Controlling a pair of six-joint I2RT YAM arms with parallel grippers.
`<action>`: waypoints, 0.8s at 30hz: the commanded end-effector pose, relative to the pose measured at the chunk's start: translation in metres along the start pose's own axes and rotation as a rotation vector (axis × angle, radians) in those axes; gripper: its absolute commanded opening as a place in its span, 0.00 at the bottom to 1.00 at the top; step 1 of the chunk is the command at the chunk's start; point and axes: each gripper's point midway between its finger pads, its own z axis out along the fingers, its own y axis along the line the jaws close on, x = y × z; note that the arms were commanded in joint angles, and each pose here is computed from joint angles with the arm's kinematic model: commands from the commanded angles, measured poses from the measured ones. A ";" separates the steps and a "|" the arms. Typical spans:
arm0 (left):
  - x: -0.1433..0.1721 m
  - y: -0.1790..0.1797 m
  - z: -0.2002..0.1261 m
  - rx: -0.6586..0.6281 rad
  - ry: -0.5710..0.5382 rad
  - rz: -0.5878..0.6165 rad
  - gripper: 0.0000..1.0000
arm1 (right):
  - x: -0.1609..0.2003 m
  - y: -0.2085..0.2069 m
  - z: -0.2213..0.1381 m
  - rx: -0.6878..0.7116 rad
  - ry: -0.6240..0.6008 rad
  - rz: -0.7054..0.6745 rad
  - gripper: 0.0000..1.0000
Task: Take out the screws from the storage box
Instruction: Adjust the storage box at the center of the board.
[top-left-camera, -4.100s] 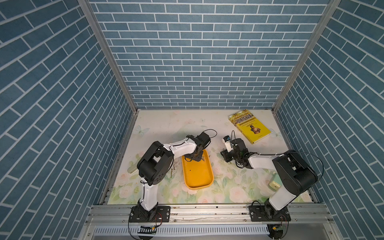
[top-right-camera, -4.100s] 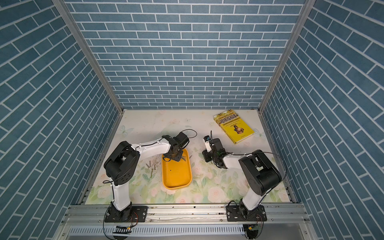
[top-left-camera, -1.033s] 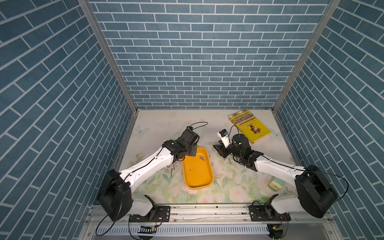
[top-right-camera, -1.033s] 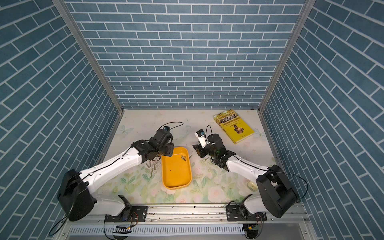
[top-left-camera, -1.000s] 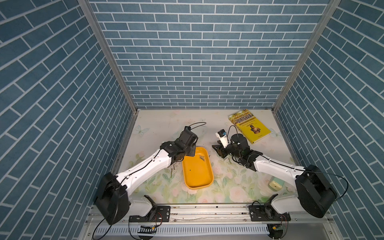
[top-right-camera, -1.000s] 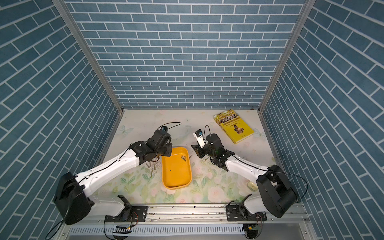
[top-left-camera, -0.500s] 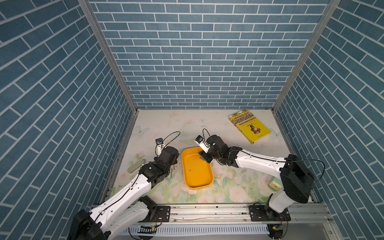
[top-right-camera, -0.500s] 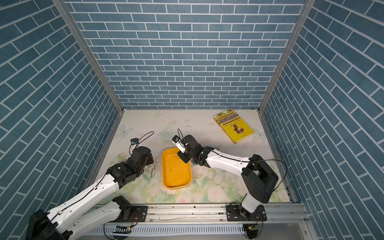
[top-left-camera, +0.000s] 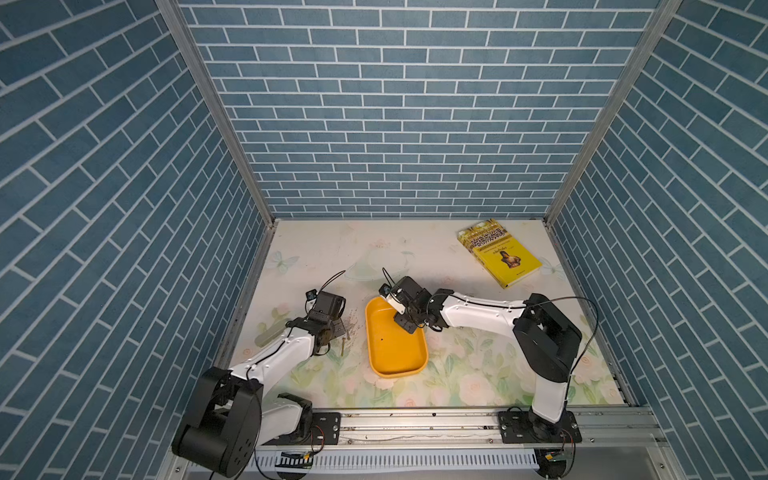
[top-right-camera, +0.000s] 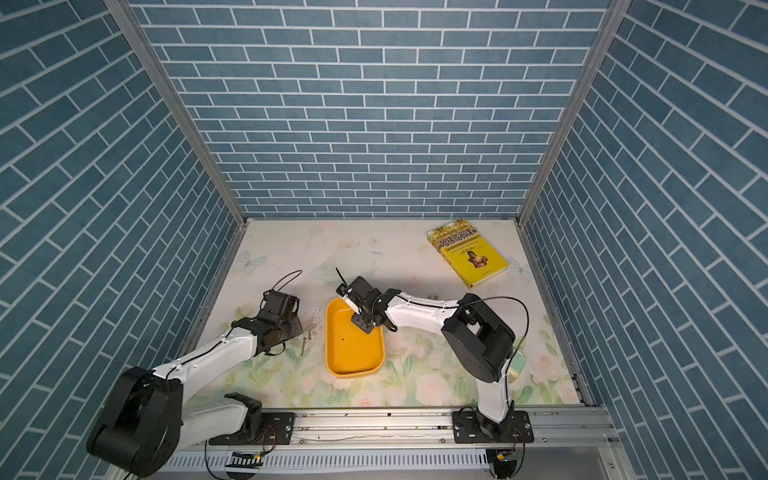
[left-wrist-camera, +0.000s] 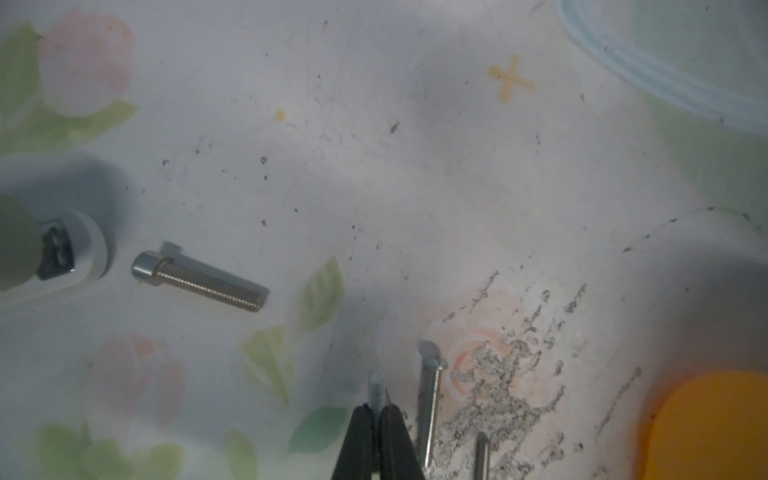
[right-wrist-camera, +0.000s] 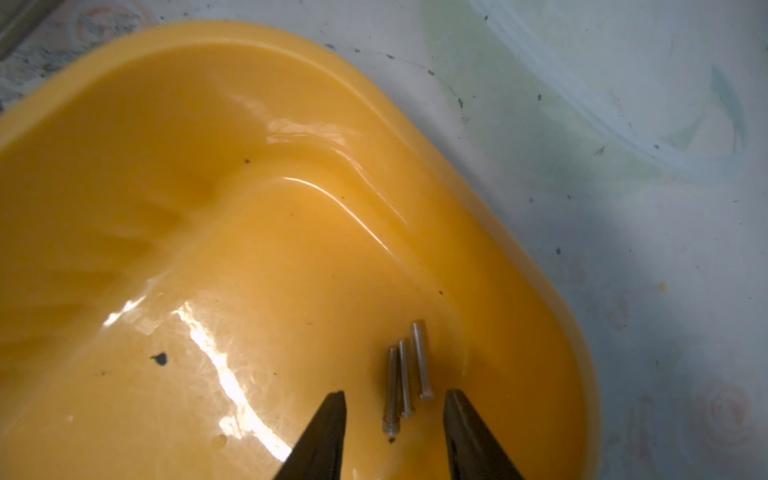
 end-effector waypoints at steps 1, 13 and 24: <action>-0.004 -0.002 -0.001 0.025 -0.007 -0.004 0.00 | 0.006 -0.002 0.004 0.016 0.051 0.017 0.43; 0.008 0.004 0.006 0.009 0.036 0.002 0.21 | 0.000 -0.008 0.006 0.060 0.114 0.037 0.41; 0.011 0.003 0.007 0.015 0.047 0.007 0.35 | 0.015 0.005 0.012 0.013 0.191 0.085 0.28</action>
